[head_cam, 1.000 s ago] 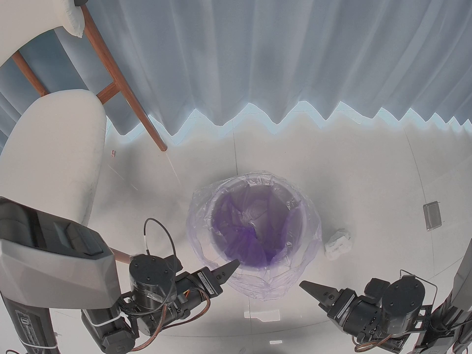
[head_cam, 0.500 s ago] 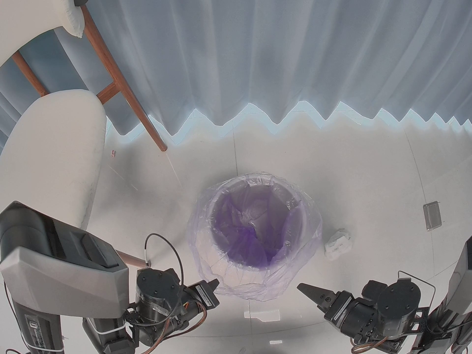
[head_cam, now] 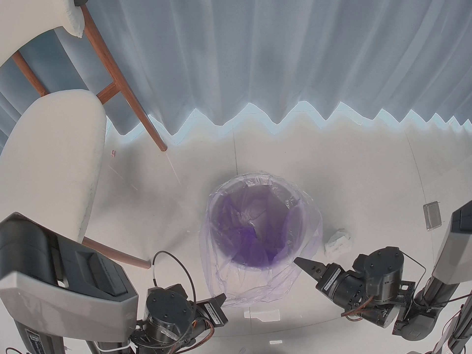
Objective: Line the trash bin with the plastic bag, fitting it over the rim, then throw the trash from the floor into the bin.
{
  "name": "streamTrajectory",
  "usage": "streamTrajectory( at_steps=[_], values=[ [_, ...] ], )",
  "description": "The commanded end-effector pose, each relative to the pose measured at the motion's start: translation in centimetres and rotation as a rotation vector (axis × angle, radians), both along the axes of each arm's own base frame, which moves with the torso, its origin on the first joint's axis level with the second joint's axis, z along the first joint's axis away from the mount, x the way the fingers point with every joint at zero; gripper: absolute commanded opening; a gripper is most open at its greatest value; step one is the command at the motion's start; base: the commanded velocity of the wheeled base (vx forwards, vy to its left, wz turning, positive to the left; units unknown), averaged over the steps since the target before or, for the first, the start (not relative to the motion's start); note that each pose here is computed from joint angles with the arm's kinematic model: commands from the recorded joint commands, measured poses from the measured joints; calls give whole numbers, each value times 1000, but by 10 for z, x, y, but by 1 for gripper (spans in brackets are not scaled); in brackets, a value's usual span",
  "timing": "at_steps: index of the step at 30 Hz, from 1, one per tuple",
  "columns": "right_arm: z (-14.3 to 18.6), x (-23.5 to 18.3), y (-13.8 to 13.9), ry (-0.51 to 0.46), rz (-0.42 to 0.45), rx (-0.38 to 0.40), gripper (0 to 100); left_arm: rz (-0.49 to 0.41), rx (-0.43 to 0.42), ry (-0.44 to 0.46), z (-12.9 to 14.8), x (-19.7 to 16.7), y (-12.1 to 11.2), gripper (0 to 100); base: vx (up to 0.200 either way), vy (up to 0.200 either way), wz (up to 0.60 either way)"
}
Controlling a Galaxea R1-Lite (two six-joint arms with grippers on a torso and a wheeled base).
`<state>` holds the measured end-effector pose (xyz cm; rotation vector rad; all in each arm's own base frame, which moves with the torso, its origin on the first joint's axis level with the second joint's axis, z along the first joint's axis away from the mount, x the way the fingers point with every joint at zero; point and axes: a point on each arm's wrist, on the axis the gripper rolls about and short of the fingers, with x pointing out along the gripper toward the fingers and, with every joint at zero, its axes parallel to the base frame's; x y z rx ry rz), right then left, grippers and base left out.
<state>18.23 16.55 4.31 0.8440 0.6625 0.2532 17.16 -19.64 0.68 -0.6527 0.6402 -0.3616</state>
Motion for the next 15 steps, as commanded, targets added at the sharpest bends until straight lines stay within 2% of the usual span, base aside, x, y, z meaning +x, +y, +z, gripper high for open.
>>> streamTrajectory(
  at_steps=[1, 4, 10, 11, 15],
  values=[
    [-2, 22, 6, -7, -27, -10, 100, -29, -1, -10, 1, -14, -11, 0, 0, 0, 0],
    [0, 33, 13, -28, -30, 8, 100, -41, -13, -3, 1, -21, -16, 0, 0, 0, 0],
    [-5, 43, 18, -22, -34, -15, 100, -40, -2, -2, -2, -23, -17, 0, 0, 0, 0],
    [-7, 42, 18, -15, -34, -21, 0, -38, 0, -2, -2, -23, -17, 0, 0, 0, 0],
    [-11, 38, 14, 3, -33, -39, 0, -36, 3, -1, -3, -23, -17, 0, 0, 0, 0]
  ],
)
